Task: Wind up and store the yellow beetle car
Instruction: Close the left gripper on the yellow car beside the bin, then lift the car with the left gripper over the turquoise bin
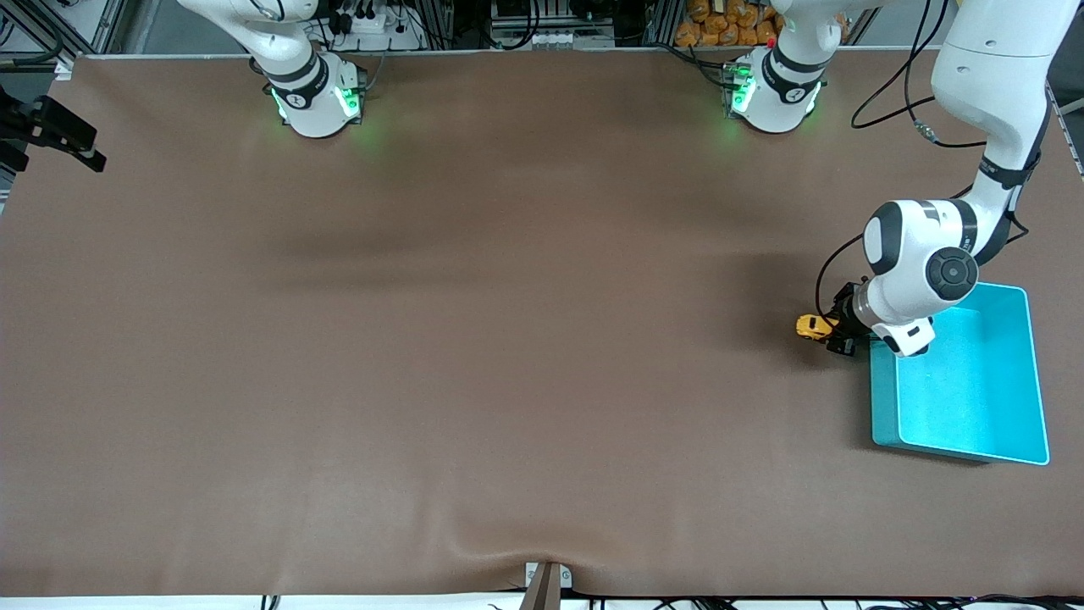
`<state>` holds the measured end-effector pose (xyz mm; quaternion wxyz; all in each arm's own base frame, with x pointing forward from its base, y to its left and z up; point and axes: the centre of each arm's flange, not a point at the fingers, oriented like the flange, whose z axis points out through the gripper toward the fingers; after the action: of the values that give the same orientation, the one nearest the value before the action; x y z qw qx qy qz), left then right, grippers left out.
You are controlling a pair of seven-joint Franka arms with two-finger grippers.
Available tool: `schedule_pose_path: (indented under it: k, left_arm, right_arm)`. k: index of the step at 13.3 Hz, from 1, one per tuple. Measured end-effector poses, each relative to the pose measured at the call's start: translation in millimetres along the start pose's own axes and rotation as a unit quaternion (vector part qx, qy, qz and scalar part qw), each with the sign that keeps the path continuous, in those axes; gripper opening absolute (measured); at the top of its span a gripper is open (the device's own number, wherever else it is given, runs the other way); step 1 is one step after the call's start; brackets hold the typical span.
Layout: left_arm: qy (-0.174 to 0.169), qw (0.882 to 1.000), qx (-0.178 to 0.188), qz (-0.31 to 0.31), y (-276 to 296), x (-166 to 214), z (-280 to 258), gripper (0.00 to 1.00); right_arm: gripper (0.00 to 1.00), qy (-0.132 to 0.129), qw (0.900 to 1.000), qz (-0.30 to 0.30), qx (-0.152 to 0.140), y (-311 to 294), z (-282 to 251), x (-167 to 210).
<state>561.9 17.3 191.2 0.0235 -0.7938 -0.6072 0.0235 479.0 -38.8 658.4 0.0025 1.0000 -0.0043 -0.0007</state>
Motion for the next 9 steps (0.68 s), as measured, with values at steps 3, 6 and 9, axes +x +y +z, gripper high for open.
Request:
schedule_pose_path:
  k: [3,6,9]
  left_arm:
    - [0.001,1.000,-0.019,0.017,14,-16,-16,0.45]
    - [0.004,0.998,-0.018,0.058,32,-27,-57,0.45]
    - [0.012,0.991,-0.016,0.131,51,-15,-107,0.45]
  right_arm:
    - [1.00,-0.002,1.000,-0.006,0.000,-6,1,0]
    - [1.00,0.002,1.000,-0.006,0.000,-6,-2,0]
    - [1.00,0.006,1.000,-0.005,0.000,-5,-7,0]
